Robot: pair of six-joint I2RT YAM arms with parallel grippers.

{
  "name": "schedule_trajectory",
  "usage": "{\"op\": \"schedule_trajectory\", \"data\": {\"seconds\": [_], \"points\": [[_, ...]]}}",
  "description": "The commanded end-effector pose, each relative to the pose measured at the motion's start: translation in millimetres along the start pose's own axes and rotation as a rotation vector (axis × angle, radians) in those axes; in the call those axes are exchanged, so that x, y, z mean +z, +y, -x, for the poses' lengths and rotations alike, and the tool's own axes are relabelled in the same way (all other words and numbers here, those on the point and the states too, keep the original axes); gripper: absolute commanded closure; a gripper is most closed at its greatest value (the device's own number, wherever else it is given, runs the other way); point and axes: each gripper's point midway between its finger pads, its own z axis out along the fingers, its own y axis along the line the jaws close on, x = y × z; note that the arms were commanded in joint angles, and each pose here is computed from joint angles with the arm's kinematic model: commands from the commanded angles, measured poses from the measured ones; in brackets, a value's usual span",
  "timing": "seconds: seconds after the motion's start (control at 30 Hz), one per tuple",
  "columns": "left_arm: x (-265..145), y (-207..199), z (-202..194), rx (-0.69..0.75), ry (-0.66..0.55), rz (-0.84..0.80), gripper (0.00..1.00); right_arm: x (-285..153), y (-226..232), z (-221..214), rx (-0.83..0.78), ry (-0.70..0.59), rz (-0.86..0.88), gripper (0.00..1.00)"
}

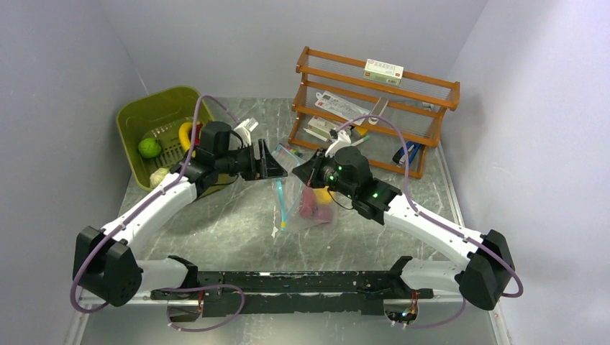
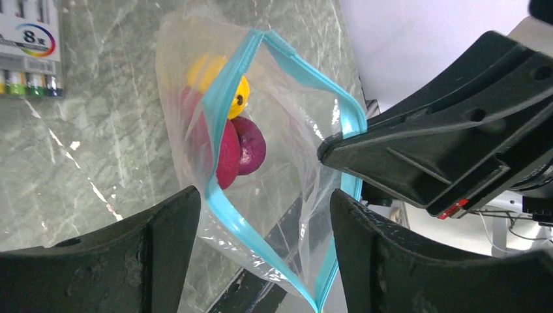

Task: Place the food in the zip-top bag and seal the zipper
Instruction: Place the fake vegetable in the zipper food storage bag, then pick up the fake fruit from the bin.

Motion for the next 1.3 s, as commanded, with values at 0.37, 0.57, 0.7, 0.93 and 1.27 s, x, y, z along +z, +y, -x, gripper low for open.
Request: {"op": "schedule_trajectory", "data": {"seconds": [0.37,0.57,0.7,0.93,1.27], "points": [[-82,10,109,0.296,-0.449,0.47,0.14,-20,-17,2,-0.062,-0.024,-0.071,1.0],[-129,43,151,0.243,-0.575,0.757,0.21,-36,-7,19,-0.111,-0.055,-0.059,1.0],[-155,67,171,0.199,-0.616,0.836,0.29,-44,-3,22,-0.139,-0.062,-0.039,1.0],[-215,139,200,0.132,-0.642,1.058,0.32,-48,-7,21,-0.161,-0.074,-0.042,1.0],[-264,228,209,0.152,-0.549,1.447,0.38,-50,-1,17,-0.165,-0.025,-0.025,1.0]]}}
